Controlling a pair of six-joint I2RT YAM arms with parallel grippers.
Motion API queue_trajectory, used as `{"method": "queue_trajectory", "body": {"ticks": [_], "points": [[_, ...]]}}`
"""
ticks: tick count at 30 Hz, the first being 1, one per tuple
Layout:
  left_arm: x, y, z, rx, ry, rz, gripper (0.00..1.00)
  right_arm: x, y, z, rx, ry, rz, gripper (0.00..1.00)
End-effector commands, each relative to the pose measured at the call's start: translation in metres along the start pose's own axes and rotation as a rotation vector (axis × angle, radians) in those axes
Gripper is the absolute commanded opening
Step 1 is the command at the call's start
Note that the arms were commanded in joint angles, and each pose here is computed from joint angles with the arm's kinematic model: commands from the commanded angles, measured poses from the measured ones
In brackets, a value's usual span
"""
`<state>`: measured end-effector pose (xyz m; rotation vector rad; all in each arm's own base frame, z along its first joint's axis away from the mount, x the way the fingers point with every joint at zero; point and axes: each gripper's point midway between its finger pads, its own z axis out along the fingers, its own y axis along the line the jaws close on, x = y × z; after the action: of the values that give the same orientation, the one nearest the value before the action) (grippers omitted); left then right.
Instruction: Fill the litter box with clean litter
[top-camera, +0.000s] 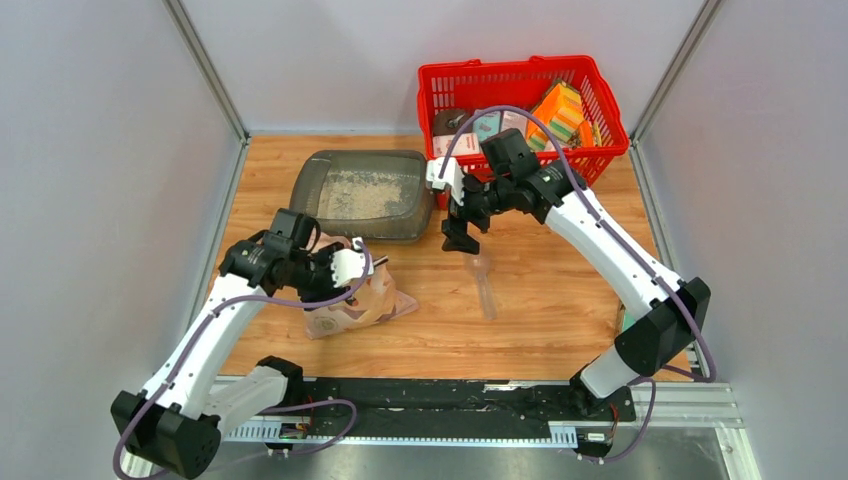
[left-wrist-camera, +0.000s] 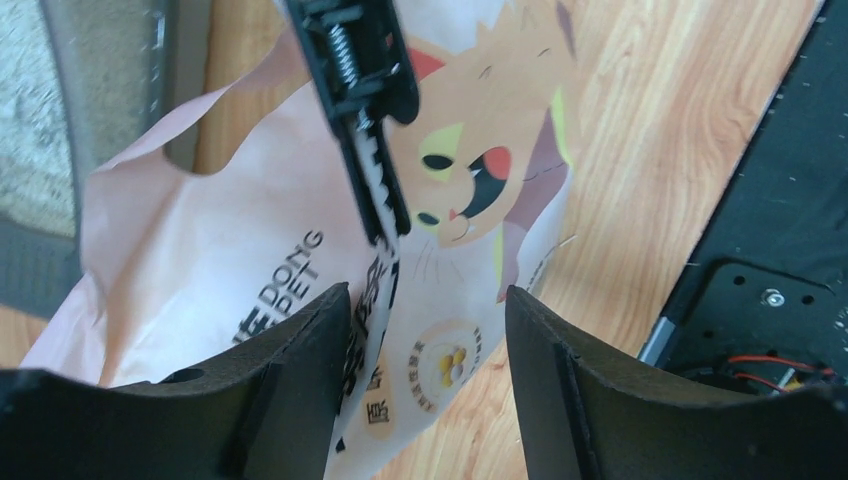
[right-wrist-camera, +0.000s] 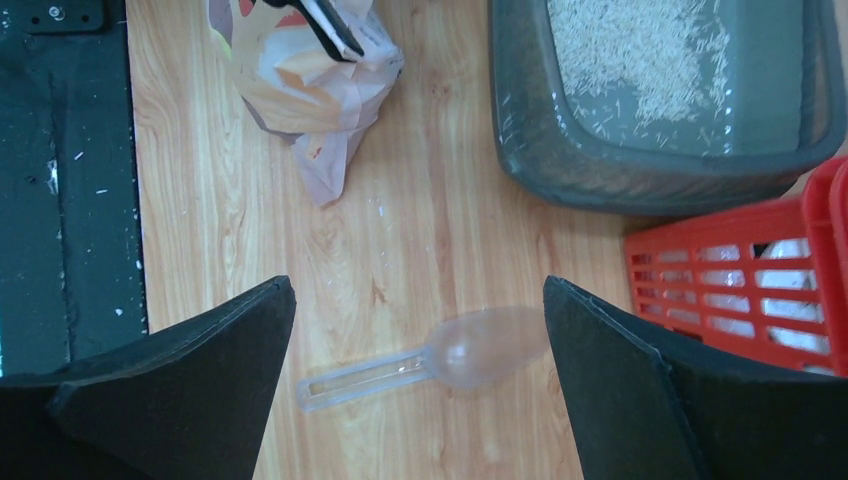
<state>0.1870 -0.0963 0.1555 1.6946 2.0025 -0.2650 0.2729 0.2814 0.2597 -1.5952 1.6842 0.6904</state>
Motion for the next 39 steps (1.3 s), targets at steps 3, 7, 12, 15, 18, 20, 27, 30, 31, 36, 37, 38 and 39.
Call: {"method": "queue_trajectory", "body": {"ticks": [3, 7, 12, 15, 18, 20, 27, 30, 31, 36, 37, 38, 39], "points": [[0.007, 0.033, -0.023, -0.199, -0.025, -0.131, 0.66, -0.035, -0.007, 0.004, -0.005, -0.071, -0.12, 1.0], [-0.007, 0.054, -0.045, -0.281, -0.125, -0.167, 0.67, -0.047, -0.004, 0.011, -0.021, -0.113, -0.159, 1.0], [-0.008, 0.031, -0.056, -0.162, -0.148, -0.065, 0.72, -0.062, 0.007, 0.03, -0.098, -0.154, -0.263, 1.0], [-0.001, 0.027, -0.049, -0.113, -0.143, -0.093, 0.72, -0.068, 0.013, 0.061, -0.14, -0.187, -0.318, 1.0], [0.003, 0.037, -0.043, -0.128, -0.149, -0.128, 0.72, -0.068, 0.017, 0.099, -0.187, -0.209, -0.293, 1.0], [0.001, 0.046, -0.045, -0.159, -0.17, -0.153, 0.72, -0.07, 0.023, 0.119, -0.222, -0.21, -0.28, 1.0], [0.001, 0.053, -0.062, -0.214, -0.222, -0.281, 0.71, -0.062, 0.025, 0.176, -0.27, -0.198, -0.215, 0.98], [0.004, 0.046, -0.062, -0.204, -0.225, -0.3, 0.71, -0.053, 0.022, 0.188, -0.264, -0.179, -0.178, 0.82], [0.006, 0.046, -0.061, -0.201, -0.224, -0.298, 0.71, -0.051, 0.022, 0.188, -0.267, -0.174, -0.172, 0.73], [0.003, 0.047, -0.057, -0.187, -0.255, -0.266, 0.71, -0.057, 0.026, 0.164, -0.271, -0.178, -0.177, 0.15], [0.0, 0.051, -0.057, -0.18, -0.263, -0.248, 0.71, -0.058, 0.026, 0.158, -0.27, -0.178, -0.178, 0.07], [-0.002, 0.053, -0.058, -0.177, -0.27, -0.236, 0.71, -0.061, 0.028, 0.147, -0.271, -0.177, -0.185, 0.03], [-0.006, 0.056, -0.058, -0.171, -0.286, -0.226, 0.71, -0.061, 0.029, 0.142, -0.274, -0.176, -0.182, 0.0]]}}
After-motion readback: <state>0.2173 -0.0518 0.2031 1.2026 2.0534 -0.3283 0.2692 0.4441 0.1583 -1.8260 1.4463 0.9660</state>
